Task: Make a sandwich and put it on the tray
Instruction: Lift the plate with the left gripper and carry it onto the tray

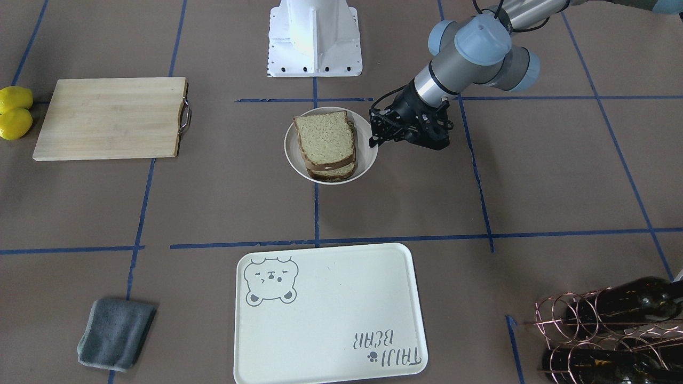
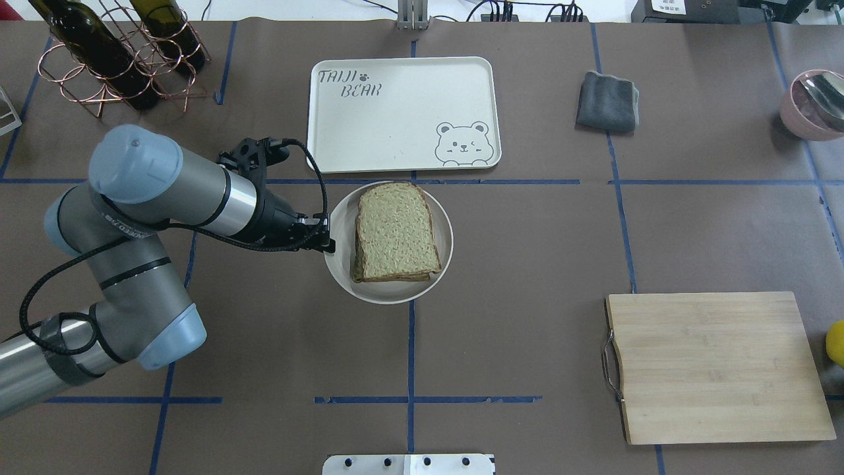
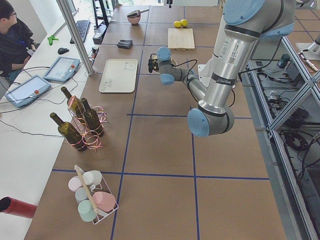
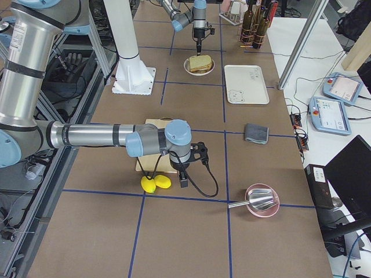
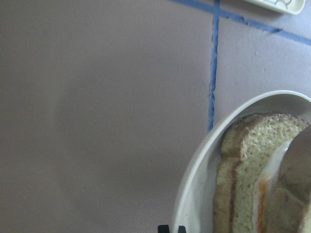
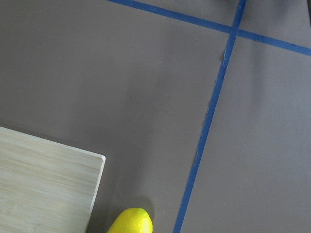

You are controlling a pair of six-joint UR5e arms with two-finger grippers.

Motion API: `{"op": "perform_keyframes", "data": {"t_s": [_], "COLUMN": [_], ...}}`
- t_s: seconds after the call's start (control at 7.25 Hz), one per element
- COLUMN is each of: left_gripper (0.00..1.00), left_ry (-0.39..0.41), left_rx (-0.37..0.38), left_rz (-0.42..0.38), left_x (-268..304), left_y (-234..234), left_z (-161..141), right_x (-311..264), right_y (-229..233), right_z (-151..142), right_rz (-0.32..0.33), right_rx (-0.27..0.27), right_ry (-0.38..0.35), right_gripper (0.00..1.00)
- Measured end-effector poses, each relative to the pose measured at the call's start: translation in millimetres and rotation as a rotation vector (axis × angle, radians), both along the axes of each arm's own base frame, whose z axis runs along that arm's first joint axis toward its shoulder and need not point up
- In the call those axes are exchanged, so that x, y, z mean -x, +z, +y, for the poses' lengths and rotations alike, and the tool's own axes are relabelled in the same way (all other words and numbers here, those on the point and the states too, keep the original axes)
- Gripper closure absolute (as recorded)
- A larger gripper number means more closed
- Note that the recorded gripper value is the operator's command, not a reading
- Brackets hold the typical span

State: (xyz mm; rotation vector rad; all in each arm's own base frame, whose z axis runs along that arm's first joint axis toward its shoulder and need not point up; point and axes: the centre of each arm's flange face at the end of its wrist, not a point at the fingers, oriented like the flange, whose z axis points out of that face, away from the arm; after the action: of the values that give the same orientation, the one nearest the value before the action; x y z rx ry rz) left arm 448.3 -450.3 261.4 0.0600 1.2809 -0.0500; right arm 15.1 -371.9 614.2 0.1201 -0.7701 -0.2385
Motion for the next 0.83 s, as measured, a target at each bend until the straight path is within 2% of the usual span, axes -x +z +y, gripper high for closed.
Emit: {"op": "perform_keyframes", "data": {"t_s": [0.41, 0.83], "left_gripper": [1.0, 1.0], "left_ry": [-0.023, -0.013], "left_rx": [-0.015, 0.036], "left_rz": [-0.051, -0.109], "left_x": [-12.5, -30.0], "left_y": [-13.9, -27.7], "left_z": [-114.7, -209.9], "right_x": [-0.1, -0.3], "right_y": [1.8, 5.5], "right_z": [0.0, 0.2], "right_rz": [0.002, 0.005], "right_rx": [0.002, 0.008], "right_ry": [-0.001, -0.001], "right_gripper": [0.0, 0.0]}}
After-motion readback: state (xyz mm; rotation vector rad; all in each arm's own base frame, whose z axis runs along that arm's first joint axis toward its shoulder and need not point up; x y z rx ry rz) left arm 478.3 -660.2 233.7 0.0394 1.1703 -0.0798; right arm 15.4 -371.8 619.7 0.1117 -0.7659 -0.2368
